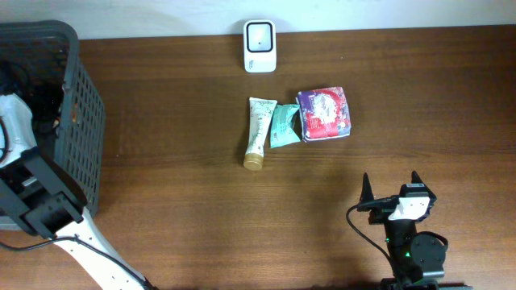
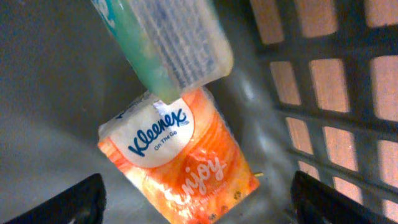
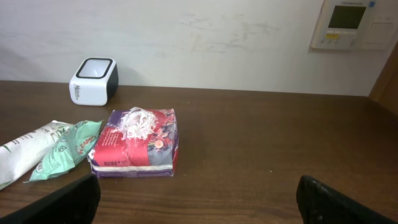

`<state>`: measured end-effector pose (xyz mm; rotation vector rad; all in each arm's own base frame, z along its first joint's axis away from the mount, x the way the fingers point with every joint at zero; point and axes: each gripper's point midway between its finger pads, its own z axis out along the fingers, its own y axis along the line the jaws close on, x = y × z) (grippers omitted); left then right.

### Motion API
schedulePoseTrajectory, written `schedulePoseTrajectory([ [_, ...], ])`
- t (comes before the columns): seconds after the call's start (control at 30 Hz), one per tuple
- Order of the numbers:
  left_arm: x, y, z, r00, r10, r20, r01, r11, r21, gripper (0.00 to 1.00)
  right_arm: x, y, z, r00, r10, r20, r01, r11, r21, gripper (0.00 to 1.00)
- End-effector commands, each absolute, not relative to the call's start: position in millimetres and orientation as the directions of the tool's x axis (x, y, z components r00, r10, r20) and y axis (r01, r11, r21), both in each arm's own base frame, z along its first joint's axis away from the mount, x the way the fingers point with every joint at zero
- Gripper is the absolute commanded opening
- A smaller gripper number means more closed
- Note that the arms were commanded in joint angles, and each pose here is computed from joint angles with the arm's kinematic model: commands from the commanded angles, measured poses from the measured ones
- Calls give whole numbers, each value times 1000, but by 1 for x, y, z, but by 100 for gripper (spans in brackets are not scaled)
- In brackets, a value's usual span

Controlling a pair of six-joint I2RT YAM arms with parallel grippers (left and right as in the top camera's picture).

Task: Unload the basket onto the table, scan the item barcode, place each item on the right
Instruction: 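Reach into the basket and grasp the orange Kleenex tissue pack, then carry the Kleenex pack past the scanner and place it on the table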

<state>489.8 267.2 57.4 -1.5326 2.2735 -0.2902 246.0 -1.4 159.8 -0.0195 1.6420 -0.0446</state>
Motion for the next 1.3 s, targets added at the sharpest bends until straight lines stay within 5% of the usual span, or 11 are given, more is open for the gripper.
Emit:
schedulePoseTrajectory([
  [0.0,488,264,46,-334,-926,-173,-842,376,-387,89,246,-2,156,-77,-47,-996,20,999,-49,99],
  [0.1,486,263,37,-336,-928,-163,-847,373,-379,57,246,-2,156,-76,-47,-996,20,999,-49,99],
  [0.2,484,262,25,-339,-930,-145,-855,369,-364,56,246,-2,156,-76,-47,-996,20,999,-49,99],
  [0.37,478,266,13,-382,-909,-166,-855,416,-311,0,246,-2,156,-77,-47,-996,20,999,-49,99],
  [0.6,466,261,62,-379,-911,-166,-854,413,-316,0,246,-2,156,-76,-47,-996,20,999,-49,99],
  [0.97,429,226,312,-265,-831,-489,-663,525,-533,0,246,-2,156,-76,-47,-996,20,999,-49,99],
  [1.1,421,139,395,-365,-776,-514,-355,626,-694,0,246,-2,156,-77,-47,-996,20,999,-49,99],
  [1.27,443,11,413,-551,-434,-712,35,841,-540,0,246,-2,156,-77,-47,-996,20,999,-49,99],
])
